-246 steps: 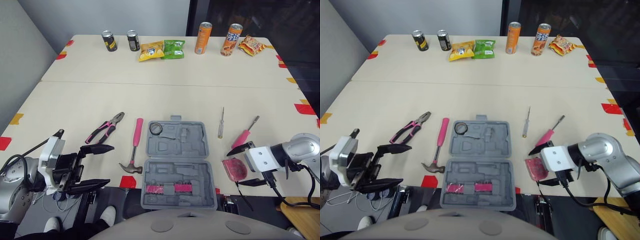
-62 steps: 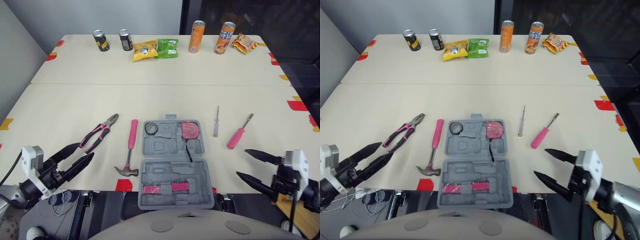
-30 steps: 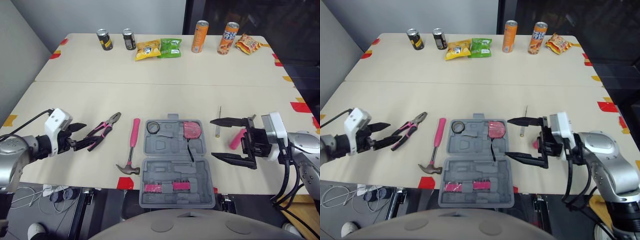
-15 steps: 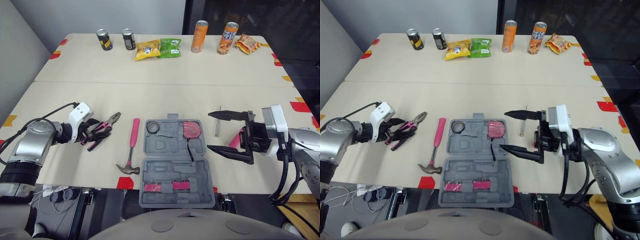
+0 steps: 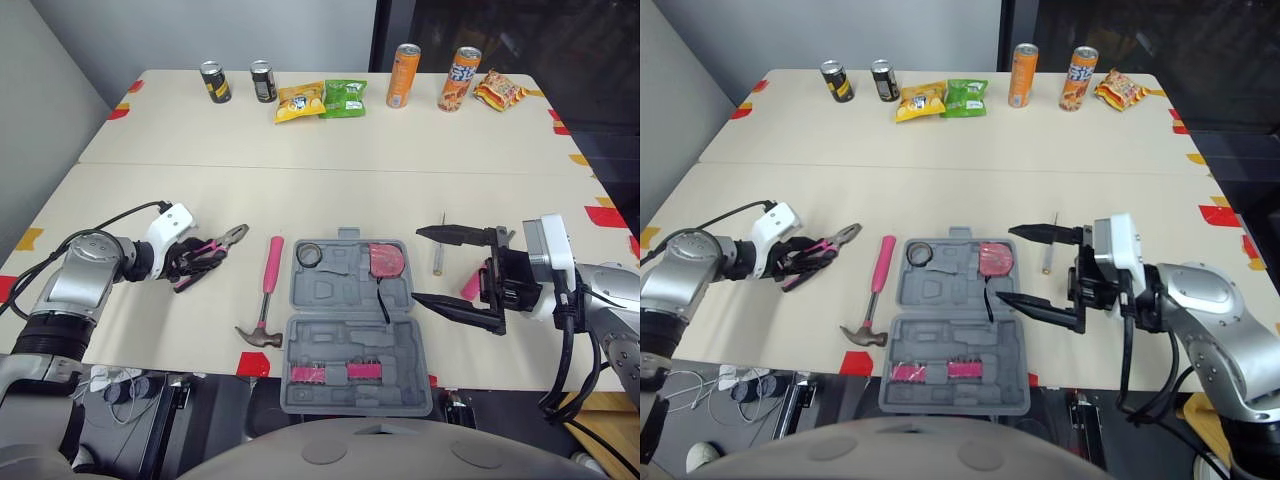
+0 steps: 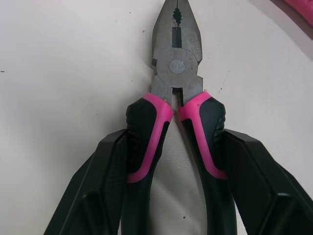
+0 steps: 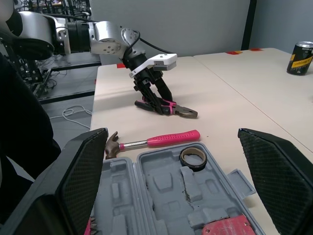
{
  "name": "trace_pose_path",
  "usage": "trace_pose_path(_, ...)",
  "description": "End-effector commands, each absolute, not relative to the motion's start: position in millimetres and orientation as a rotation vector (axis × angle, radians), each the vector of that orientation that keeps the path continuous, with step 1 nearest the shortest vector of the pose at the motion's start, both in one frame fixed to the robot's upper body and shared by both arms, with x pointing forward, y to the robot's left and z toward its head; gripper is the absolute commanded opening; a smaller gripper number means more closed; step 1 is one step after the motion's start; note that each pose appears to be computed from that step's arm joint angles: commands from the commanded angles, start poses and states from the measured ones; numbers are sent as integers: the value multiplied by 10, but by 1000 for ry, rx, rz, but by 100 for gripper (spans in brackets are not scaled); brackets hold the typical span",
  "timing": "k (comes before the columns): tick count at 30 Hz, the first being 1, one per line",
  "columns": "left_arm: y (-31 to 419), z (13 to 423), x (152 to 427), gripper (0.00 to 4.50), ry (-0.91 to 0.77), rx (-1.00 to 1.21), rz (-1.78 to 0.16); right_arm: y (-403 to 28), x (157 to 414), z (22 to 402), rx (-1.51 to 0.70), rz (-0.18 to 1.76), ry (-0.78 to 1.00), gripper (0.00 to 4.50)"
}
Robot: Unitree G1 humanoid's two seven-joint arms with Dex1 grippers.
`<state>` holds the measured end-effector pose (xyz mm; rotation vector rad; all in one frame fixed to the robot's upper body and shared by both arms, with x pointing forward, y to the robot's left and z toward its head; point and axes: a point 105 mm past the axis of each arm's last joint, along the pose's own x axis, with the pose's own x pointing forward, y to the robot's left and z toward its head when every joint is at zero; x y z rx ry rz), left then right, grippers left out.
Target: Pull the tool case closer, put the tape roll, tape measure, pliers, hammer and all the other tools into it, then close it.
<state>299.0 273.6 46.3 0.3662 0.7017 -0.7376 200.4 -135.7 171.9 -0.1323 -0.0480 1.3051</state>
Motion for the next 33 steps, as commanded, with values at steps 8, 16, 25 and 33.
trace_pose_path(8,2655,714,2801,240,553,298,-861,-1261,2134,1769,-171,1280,-56,450)
trace_pose_path(16,2322,1245,2530,240,528,396,-1143,-998,2445,1686,-392,1208,91,450)
trace_pose_path(25,1778,1439,2624,240,547,564,-1325,-487,2710,1725,-496,1325,349,450)
trace_pose_path(33,1396,1542,2754,240,467,607,-1414,-207,2756,1630,-574,1397,423,450)
